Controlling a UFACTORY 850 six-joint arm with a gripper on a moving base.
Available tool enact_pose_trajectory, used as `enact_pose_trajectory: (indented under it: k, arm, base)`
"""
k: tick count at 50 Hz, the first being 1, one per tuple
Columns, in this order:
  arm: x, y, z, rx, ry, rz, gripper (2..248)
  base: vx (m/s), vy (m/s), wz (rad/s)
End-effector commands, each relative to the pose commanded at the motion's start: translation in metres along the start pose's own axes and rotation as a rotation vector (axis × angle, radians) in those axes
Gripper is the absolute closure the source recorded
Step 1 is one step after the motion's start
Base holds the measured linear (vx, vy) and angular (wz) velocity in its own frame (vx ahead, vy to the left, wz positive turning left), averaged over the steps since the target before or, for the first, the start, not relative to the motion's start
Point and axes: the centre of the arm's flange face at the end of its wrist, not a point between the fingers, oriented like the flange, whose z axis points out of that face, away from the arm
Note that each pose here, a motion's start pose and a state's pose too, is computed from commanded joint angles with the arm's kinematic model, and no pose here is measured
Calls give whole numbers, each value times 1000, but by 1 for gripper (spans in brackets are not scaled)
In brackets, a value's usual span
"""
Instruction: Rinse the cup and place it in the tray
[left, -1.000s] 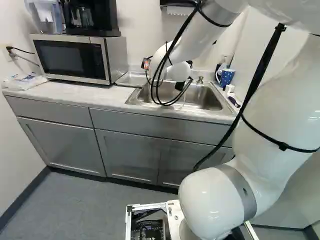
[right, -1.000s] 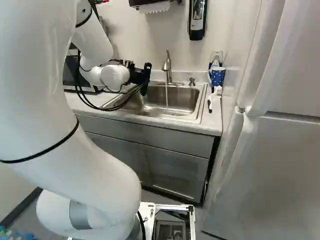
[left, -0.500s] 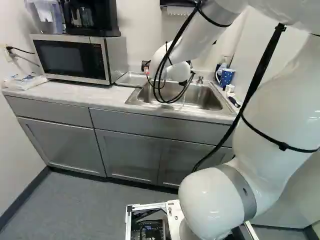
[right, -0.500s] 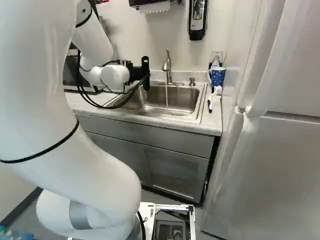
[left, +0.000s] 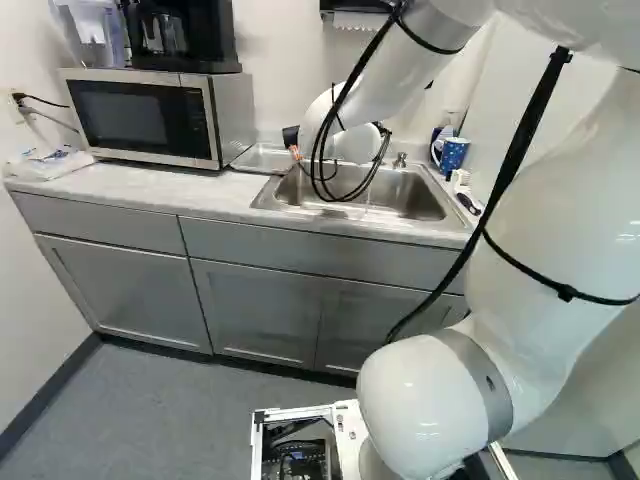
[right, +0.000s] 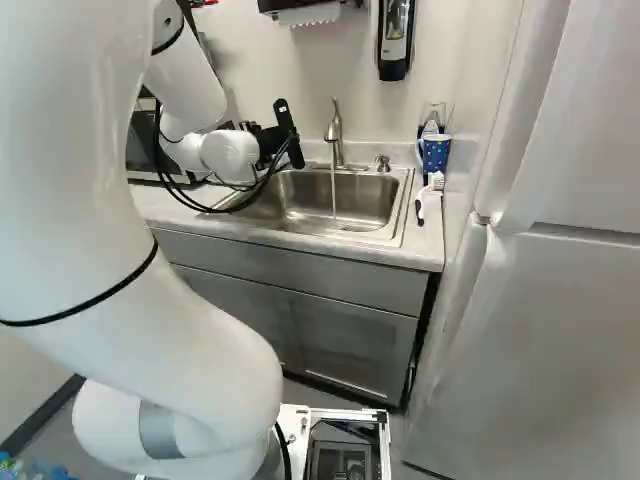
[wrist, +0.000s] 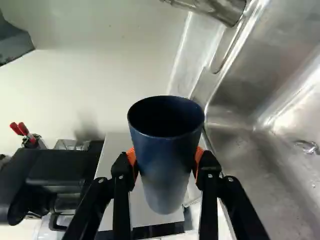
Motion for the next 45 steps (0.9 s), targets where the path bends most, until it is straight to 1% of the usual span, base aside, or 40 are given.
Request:
enact_pose_trajectory:
  k: [45]
  arm:
    - [0,0,0,0,0,-473,126]
  base:
    - [0,0,0]
